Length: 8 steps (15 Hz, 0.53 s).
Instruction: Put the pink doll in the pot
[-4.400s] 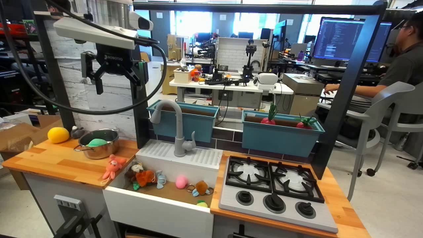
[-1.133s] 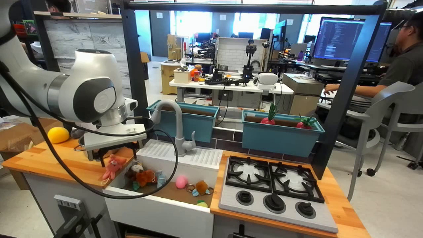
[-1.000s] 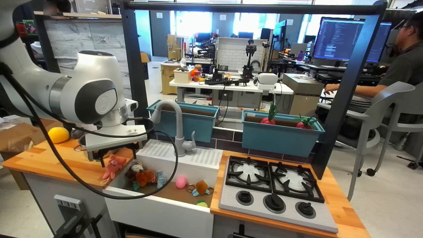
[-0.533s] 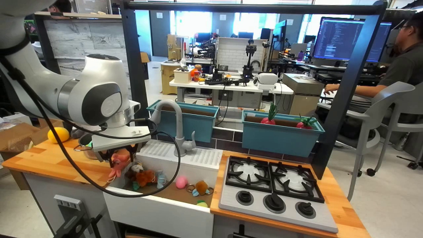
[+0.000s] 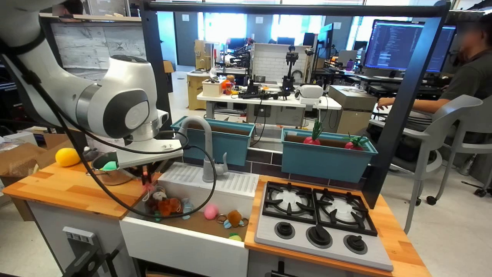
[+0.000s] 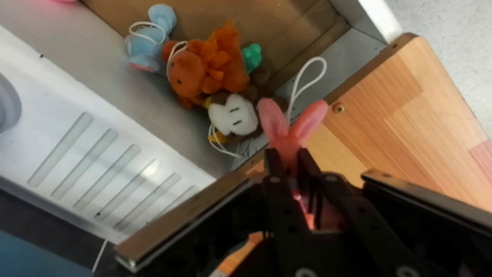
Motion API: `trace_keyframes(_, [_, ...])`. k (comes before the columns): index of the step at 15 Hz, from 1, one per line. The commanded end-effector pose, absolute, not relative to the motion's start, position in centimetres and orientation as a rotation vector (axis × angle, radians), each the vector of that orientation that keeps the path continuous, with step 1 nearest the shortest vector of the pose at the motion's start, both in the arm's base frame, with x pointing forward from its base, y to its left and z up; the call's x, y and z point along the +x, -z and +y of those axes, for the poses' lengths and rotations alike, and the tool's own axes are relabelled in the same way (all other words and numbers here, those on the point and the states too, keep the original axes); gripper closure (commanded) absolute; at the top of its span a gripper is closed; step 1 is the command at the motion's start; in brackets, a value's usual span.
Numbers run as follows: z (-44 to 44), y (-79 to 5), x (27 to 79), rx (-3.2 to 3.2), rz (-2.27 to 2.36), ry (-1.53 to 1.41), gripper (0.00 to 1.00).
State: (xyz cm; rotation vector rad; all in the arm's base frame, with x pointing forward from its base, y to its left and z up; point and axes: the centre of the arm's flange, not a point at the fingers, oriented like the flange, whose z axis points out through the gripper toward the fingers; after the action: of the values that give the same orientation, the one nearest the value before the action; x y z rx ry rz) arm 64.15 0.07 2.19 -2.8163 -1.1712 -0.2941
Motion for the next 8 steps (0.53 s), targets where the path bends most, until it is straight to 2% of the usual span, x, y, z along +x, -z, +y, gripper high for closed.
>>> trace_keyframes(1, [-1.7, -7.7, 61.6, -2.734, -1.241, 0.413, 0.99])
trace_keyframes(8, [-2.7, -13.0, 57.4, -2.573, -1.399, 0.652, 0.97])
